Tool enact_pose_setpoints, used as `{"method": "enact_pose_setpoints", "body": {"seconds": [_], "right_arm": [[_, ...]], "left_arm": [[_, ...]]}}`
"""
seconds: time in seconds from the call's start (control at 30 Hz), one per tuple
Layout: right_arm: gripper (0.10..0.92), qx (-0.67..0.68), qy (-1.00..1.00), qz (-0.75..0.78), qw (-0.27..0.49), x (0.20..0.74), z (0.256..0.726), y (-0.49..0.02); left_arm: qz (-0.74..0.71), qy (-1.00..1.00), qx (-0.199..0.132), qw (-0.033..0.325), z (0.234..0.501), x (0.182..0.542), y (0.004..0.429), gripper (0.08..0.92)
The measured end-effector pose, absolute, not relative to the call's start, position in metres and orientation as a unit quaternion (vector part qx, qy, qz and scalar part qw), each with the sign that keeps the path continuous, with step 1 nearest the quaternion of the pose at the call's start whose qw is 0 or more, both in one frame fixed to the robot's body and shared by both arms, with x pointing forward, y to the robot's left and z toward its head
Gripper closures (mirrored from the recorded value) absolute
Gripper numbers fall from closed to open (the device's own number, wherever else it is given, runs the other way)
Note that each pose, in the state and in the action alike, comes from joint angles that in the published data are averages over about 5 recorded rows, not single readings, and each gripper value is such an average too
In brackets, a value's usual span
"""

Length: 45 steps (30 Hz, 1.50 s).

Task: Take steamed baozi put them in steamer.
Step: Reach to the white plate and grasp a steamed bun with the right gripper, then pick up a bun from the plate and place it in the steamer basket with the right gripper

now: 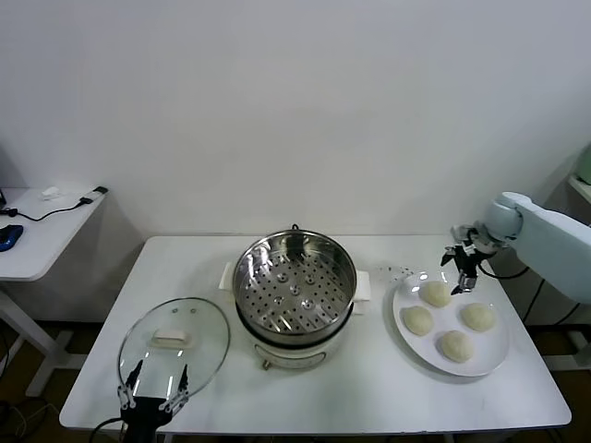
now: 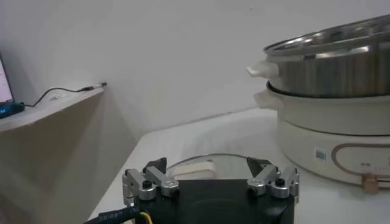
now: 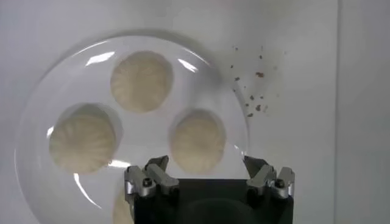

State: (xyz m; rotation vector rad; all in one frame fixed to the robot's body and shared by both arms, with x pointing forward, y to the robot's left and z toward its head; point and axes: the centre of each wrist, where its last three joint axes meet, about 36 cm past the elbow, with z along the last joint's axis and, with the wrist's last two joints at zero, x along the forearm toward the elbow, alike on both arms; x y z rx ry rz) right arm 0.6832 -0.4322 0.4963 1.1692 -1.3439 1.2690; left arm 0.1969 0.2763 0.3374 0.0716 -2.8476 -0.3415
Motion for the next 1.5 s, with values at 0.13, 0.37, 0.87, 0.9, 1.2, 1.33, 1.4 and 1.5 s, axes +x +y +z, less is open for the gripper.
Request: {"method": "enact_pose_setpoints", "body": {"seconds": [0.13, 0.37, 0.87, 0.9, 1.2, 1.33, 1.4, 1.5], "right_arm": [[0.2, 0.474, -0.547, 0.509, 0.466, 0.684, 0.482, -0.428], [0.2, 0.466, -0.548, 0.508, 0.473, 0.688, 0.467, -0.424], [0.213, 0.459, -0.55, 0.511, 0.475, 0.694, 0.453, -0.417], [0.223, 0.459, -0.55, 0.512, 0.474, 0.694, 0.453, -0.417], [0.328, 0.461, -0.551, 0.513, 0.469, 0.694, 0.463, -0.418], [0.347, 0.465, -0.551, 0.518, 0.46, 0.694, 0.481, -0.418], [0.35, 0.469, -0.549, 0.525, 0.451, 0.695, 0.497, -0.416], [0.352, 0.482, -0.54, 0.544, 0.426, 0.698, 0.531, -0.405]], "left_arm": [[-0.121, -0.983, 0.025, 0.137, 0.335, 0.196, 0.277, 0.177], [-0.123, -0.983, 0.025, 0.138, 0.334, 0.195, 0.277, 0.177], [-0.126, -0.982, 0.023, 0.138, 0.33, 0.193, 0.277, 0.177], [-0.126, -0.982, 0.023, 0.138, 0.33, 0.193, 0.277, 0.177], [-0.128, -0.982, 0.024, 0.136, 0.329, 0.193, 0.276, 0.177], [-0.128, -0.982, 0.025, 0.134, 0.33, 0.194, 0.275, 0.177], [-0.127, -0.983, 0.025, 0.134, 0.33, 0.194, 0.274, 0.177], [-0.127, -0.983, 0.023, 0.132, 0.33, 0.195, 0.272, 0.177]]}}
